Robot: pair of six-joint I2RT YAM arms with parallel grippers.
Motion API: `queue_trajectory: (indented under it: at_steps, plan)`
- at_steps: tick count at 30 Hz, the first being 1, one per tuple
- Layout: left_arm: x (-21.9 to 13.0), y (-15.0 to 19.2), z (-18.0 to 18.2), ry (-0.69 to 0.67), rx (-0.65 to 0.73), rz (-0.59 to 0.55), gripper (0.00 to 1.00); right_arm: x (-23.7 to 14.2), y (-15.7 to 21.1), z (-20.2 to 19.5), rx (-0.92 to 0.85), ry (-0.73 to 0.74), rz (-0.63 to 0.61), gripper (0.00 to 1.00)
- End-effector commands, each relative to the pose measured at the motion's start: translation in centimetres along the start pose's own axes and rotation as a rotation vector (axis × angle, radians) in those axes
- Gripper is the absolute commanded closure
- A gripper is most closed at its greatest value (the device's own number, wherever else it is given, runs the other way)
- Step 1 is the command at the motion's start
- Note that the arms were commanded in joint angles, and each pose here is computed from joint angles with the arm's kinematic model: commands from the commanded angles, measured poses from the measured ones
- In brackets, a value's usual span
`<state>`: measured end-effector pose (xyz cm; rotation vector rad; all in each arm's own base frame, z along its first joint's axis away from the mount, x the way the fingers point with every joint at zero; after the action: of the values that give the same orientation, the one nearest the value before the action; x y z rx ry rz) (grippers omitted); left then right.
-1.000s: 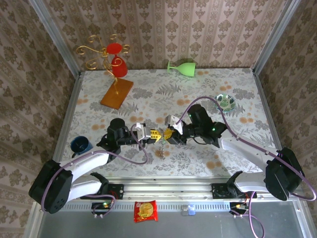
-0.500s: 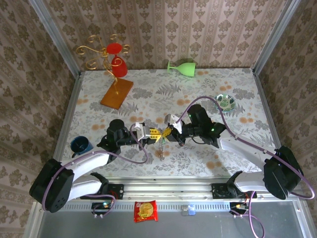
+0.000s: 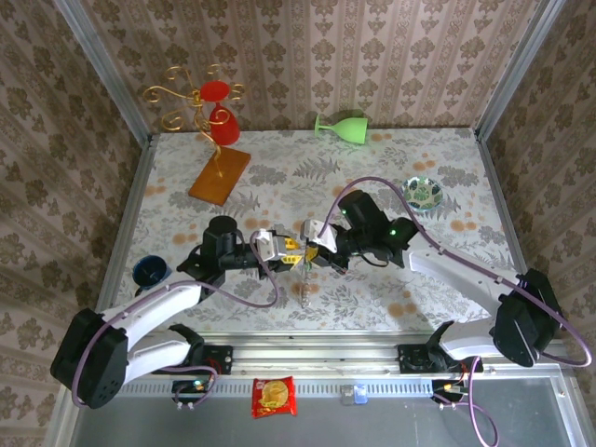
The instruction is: Put the keys on the keyring
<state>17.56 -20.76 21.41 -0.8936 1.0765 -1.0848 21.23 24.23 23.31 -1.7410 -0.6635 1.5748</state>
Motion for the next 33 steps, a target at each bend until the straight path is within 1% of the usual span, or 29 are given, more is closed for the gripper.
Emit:
queue_trajectory:
  at_steps: [1, 5, 10, 12, 15, 16, 17, 19, 21, 23, 28, 31, 33]
  plan:
    - [0.1, -0.5, 0.0, 0.048, 0.029, 0.006, 0.75, -0.2, -0.7, 0.1, -0.069, 0.004, 0.055, 1.0]
    - [0.3, -0.6, 0.0, 0.077, 0.025, 0.013, 0.8, -0.2, -1.6, 0.2, -0.107, 0.008, 0.066, 1.0]
    - [0.2, -0.6, -0.1, 0.094, 0.016, 0.024, 0.82, -0.3, -2.2, 0.3, -0.134, 0.014, 0.059, 1.0]
    - [0.3, -0.6, -0.2, 0.106, 0.013, 0.027, 0.86, -0.3, -2.4, 0.4, -0.143, 0.015, 0.058, 1.0]
    - [0.3, -0.7, -0.1, 0.113, 0.015, 0.023, 0.97, -0.4, -2.7, 0.5, -0.159, 0.015, 0.055, 1.0]
    - [0.3, -0.7, -0.1, 0.113, 0.016, 0.022, 1.0, -0.4, -2.8, 0.5, -0.153, 0.015, 0.05, 1.0]
    - [0.3, -0.9, -0.1, 0.113, 0.02, 0.018, 1.0, -0.4, -2.8, 0.5, -0.142, 0.022, 0.042, 0.96]
    - [0.3, -0.9, -0.1, 0.112, 0.016, 0.014, 1.0, -0.8, -2.7, 0.3, -0.115, 0.042, 0.004, 0.82]
    - [0.2, -0.9, -0.1, 0.105, 0.014, -0.001, 1.0, -1.3, -2.2, 0.1, -0.065, 0.047, -0.043, 0.74]
    - [0.1, -0.9, -0.1, 0.092, 0.008, -0.025, 1.0, -1.8, -1.6, -0.1, -0.006, 0.045, -0.094, 0.68]
    - [0.1, -0.9, 0.0, 0.04, -0.013, -0.114, 1.0, -1.7, -0.8, 0.1, 0.117, 0.037, -0.167, 0.67]
    - [0.1, -0.7, -0.1, 0.023, -0.024, -0.128, 1.0, -1.5, -0.5, 0.5, 0.169, 0.004, -0.198, 0.67]
    - [0.1, -0.6, -0.2, 0.019, -0.027, -0.132, 1.0, -1.4, -0.2, 0.5, 0.191, 0.016, -0.219, 0.68]
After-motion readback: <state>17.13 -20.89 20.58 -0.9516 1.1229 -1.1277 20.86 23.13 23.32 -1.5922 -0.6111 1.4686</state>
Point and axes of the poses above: each hand's point on the last joint's axis, 136 mm out from that joint toward the fingers, its own x axis out along the fingers, its own z axis along the line the jaws close on, y = z × x, the point moved 8 cm from there along -x, back along the fingers, and after that the axes turned 2 degrees about x, right-handed, at the moved point
